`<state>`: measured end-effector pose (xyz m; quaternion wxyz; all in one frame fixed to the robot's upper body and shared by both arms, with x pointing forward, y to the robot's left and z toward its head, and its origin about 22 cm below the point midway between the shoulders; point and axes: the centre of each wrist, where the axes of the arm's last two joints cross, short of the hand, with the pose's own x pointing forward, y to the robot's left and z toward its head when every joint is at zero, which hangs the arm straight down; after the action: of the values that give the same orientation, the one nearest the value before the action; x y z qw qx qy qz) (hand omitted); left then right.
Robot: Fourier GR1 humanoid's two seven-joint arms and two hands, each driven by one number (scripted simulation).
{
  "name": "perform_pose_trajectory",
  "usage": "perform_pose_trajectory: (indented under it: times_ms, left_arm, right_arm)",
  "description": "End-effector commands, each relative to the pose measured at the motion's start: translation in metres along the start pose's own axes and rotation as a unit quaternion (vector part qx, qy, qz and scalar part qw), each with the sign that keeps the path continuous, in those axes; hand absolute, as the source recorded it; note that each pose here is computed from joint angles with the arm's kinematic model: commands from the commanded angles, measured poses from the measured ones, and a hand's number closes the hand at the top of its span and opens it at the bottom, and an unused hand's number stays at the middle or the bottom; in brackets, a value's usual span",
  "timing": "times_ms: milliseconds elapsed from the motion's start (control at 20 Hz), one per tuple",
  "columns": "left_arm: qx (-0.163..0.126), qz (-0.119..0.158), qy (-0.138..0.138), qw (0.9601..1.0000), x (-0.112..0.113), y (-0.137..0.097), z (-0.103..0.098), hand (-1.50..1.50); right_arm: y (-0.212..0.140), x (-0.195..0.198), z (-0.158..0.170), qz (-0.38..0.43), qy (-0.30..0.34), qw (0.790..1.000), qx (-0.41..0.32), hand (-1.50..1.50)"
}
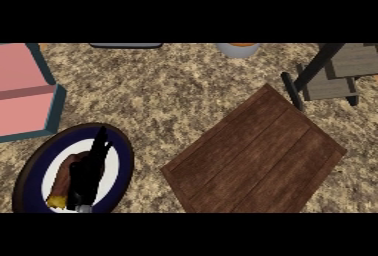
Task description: Pick the tomato from the tray and place it in the tiered basket
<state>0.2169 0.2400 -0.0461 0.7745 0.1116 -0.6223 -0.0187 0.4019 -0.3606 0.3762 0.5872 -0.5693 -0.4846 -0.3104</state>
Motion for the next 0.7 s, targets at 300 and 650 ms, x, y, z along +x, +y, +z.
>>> perform_pose_trajectory:
  times_ms: [300, 650]
  left_arm:
    - [0.018, 0.010, 0.043, 0.9989, -0.018, 0.009, 0.011, 0.00]
    - [0.042, 0.005, 0.050, 0.9978, -0.022, 0.008, 0.015, 0.00]
  right_arm:
    - [-0.076, 0.008, -0.015, -0.063, 0.033, 0.978, -0.196, -1.50]
    - [-0.150, 0.013, 0.017, -0.077, 0.041, 0.973, -0.215, -1.50]
